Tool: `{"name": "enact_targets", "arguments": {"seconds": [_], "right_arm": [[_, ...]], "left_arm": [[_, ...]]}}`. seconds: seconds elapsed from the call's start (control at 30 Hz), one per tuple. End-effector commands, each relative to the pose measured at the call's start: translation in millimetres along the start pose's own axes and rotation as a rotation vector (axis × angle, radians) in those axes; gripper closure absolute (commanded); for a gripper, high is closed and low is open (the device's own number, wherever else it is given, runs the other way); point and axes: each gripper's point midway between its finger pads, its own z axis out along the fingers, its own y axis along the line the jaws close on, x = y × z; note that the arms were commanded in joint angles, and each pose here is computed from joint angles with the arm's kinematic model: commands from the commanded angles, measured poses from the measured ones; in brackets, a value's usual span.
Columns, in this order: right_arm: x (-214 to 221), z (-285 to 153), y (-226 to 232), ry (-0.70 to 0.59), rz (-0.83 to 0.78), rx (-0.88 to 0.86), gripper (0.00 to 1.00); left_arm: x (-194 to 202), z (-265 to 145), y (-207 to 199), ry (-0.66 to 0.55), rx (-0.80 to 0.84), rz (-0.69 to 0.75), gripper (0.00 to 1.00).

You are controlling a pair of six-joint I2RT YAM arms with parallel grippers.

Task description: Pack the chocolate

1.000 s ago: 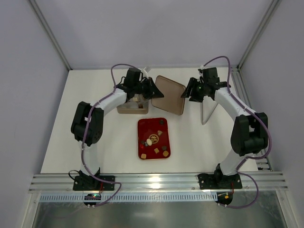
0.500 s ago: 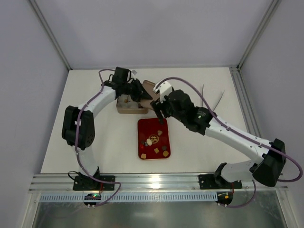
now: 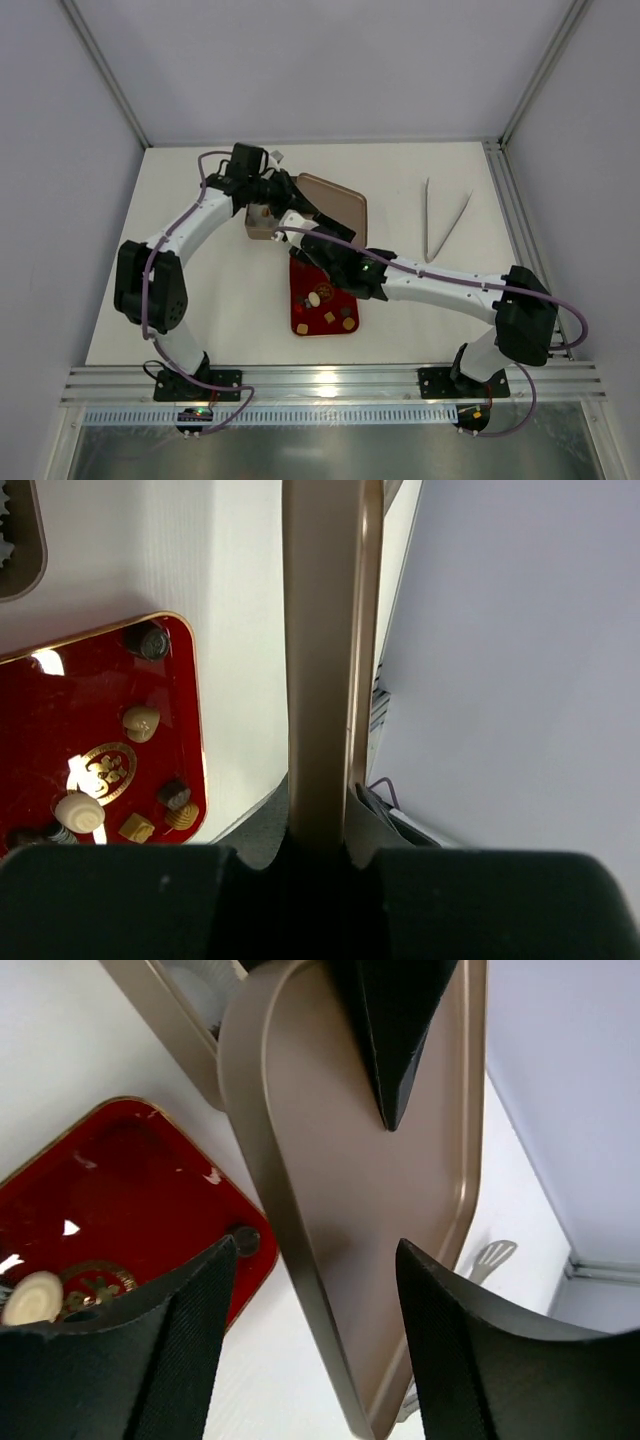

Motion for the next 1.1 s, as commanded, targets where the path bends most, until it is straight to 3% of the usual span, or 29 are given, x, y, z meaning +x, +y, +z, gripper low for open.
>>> {"name": "enact_targets", "arguments": {"seconds": [0.0,0.03,0.23,0.3,0.33,0.4,0.47,0.57,0.67,0.8,1.07], "right_arm": [[-17,1,-23,-0.033,-0.024,0.145,0.35],[-18,2,-22,-0.036,-0.028,0.150,0.38],[-22,3,-30,-0.033,-0.074,0.228,0.75],[-28,2,-32,-0.052,-0.070,0.245,0.88],[-29,2,-32,-0.054,-0.072,0.250,0.90],[-32,-1,-34,-0.062,-0.077,0.269,0.95],[-35,-2,-36,-0.072,-0.074,0.278,0.96],[-39,-5,-40,-0.080,-0.073,0.290,0.96],[-43,-8,-43,-0.082,-0.072,0.282,0.96],[-45,-12,-47,-0.081,-0.071,0.287,0.96],[-48,-22,-49,-0.089,0.007,0.223,0.96]], "left_arm": [[12,-22,-22,0.013,0.066,0.022,1.00],[12,-23,-22,0.013,0.065,0.021,1.00],[16,-29,-26,0.016,0.081,0.034,0.98],[15,-31,-27,0.009,0.084,0.040,0.87],[14,-31,-28,0.007,0.087,0.047,0.84],[11,-34,-29,-0.005,0.092,0.055,0.69],[7,-36,-31,-0.019,0.097,0.069,0.60],[-6,-41,-33,-0.068,0.095,0.095,0.26],[-24,-47,-33,-0.126,0.092,0.117,0.13],[-47,-54,-41,-0.191,0.099,0.151,0.06],[-114,-92,-41,-0.383,0.057,0.150,0.03]]}}
